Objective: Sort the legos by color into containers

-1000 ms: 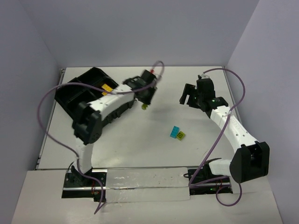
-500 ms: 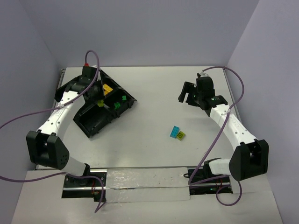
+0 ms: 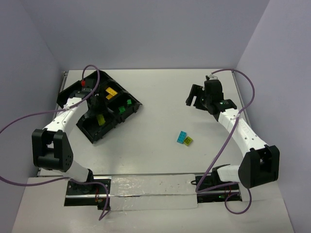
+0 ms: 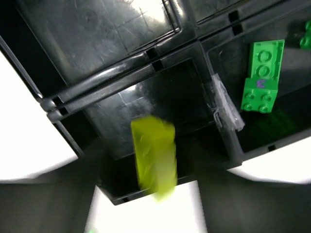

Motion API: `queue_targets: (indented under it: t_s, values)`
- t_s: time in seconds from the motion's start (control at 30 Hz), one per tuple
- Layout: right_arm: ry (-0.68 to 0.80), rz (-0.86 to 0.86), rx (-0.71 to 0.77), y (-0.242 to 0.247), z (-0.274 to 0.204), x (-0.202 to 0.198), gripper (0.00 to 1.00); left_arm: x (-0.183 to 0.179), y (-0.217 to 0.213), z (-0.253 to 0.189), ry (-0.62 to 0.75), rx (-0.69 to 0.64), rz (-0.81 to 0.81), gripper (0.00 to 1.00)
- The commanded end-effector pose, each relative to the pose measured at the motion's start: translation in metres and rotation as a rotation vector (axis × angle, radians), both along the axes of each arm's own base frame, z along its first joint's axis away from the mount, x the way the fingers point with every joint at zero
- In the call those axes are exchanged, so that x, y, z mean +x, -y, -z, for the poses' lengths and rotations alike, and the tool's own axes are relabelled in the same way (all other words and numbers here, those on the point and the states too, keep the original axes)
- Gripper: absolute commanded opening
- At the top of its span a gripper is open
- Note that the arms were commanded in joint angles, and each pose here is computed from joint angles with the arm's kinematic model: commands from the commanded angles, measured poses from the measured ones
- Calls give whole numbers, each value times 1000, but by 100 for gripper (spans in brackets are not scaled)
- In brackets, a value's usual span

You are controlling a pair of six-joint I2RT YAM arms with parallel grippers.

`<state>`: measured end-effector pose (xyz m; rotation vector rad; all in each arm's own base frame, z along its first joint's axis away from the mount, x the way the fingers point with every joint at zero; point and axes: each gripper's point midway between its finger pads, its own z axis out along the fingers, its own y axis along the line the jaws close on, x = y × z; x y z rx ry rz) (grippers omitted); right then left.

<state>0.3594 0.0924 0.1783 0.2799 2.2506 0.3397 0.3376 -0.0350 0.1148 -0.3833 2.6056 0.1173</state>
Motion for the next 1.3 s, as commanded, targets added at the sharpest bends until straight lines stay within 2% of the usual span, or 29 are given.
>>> queue_targets:
  t_s: [0.0, 0.13, 0.2, 0.3, 0.43, 0.53, 0.67, 0.9, 1.27]
  values:
    - [41, 18, -20, 6, -16, -2, 86, 17, 0, -25, 76, -16, -36, 92]
    - [15, -6, -27, 1, -8, -16, 86, 33, 23, -66, 172, -47, 44, 94]
    - [-6, -30, -29, -5, -1, -26, 85, 39, 62, -88, 225, -69, 155, 92]
    - [-44, -49, -43, -11, 15, -41, 84, 37, 118, -97, 231, -100, 325, 89]
    - [-97, -71, -35, -20, 33, -62, 83, 19, 205, -85, 175, -203, 566, 86]
    - [-133, -83, -29, -24, 49, -77, 82, 1, 257, -66, 122, -263, 682, 86]
    - [-187, -109, -20, -33, 69, -91, 80, -16, 292, -45, 63, -310, 764, 86]
    - [-287, -151, -38, -47, 104, -101, 79, -18, 293, -23, 22, -246, 769, 86]
    - [-371, -193, -74, -63, 141, -85, 78, -1, 271, -32, 69, -192, 672, 86]
